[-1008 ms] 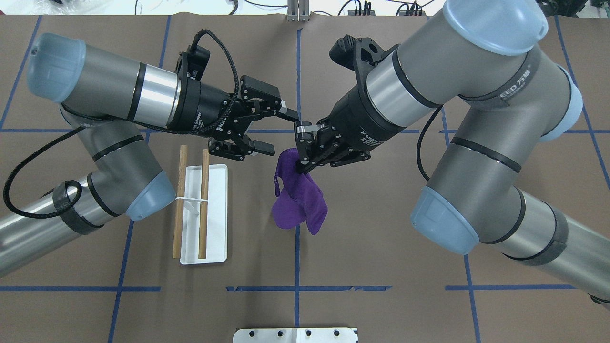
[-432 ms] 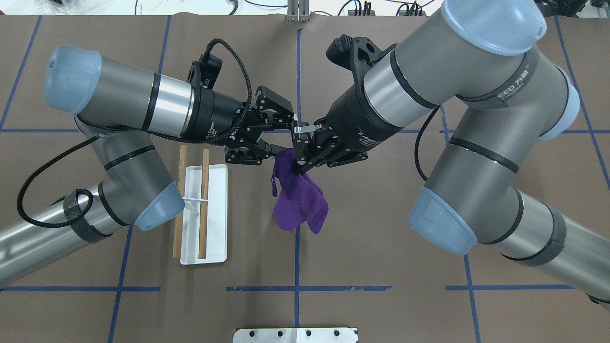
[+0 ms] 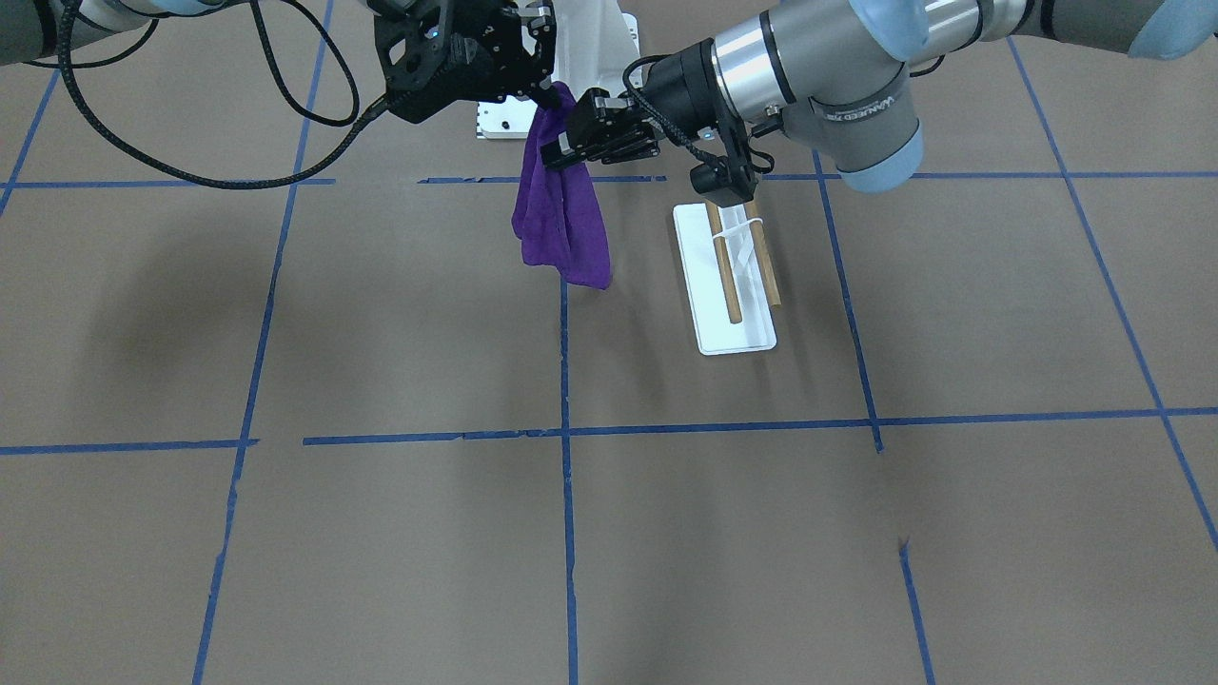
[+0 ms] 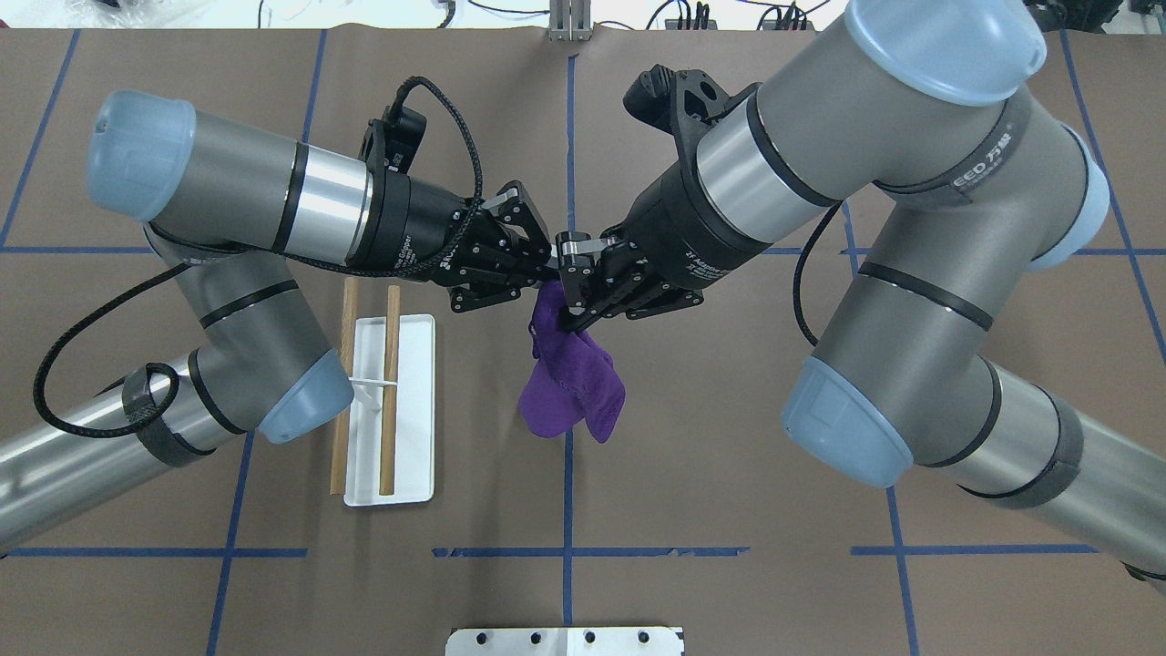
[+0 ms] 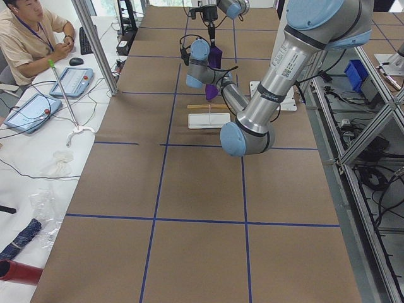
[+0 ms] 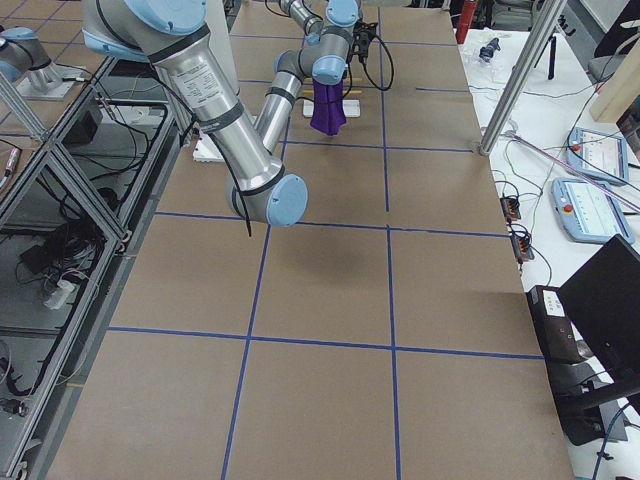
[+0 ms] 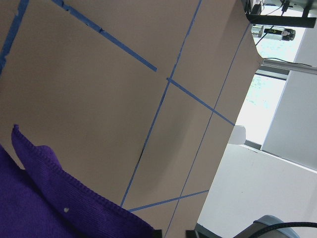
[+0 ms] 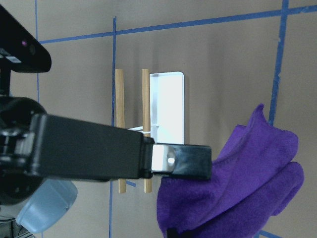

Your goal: Hang towel on rack

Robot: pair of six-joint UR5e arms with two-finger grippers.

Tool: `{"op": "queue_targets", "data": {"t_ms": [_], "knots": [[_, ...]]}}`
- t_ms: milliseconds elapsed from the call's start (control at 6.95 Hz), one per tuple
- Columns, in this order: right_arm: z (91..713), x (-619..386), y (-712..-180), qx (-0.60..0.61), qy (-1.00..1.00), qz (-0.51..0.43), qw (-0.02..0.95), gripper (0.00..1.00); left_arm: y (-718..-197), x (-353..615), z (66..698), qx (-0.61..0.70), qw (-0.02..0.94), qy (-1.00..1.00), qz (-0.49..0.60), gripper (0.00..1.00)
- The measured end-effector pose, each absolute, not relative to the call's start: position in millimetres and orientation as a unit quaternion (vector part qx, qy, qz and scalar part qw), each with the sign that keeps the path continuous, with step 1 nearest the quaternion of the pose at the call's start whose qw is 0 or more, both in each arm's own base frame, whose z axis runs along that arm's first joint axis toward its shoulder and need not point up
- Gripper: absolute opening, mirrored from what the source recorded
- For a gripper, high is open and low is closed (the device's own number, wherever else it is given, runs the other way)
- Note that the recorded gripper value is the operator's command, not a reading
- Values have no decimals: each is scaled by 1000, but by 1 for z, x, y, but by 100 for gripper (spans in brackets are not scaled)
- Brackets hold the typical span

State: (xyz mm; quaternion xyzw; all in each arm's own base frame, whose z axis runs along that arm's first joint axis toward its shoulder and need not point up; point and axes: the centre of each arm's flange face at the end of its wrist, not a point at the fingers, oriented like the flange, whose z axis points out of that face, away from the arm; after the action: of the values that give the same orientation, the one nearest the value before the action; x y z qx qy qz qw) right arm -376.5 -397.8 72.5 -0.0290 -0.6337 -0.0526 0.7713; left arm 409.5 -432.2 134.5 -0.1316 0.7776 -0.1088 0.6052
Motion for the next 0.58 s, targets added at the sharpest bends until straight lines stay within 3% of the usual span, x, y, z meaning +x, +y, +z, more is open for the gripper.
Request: {"op": "queue_targets", "data": {"t_ms": [144, 288, 576], "knots": [[72, -376, -398, -28, -635, -53, 771, 94, -432, 409, 135, -131, 605, 778, -108, 0], [72, -376, -397, -29, -635, -52, 770, 100, -432, 409, 136, -131, 604, 778, -109, 0], [78, -370, -398, -28, -634, -48, 772, 100, -432, 408, 139, -131, 605, 778, -109, 0]]}}
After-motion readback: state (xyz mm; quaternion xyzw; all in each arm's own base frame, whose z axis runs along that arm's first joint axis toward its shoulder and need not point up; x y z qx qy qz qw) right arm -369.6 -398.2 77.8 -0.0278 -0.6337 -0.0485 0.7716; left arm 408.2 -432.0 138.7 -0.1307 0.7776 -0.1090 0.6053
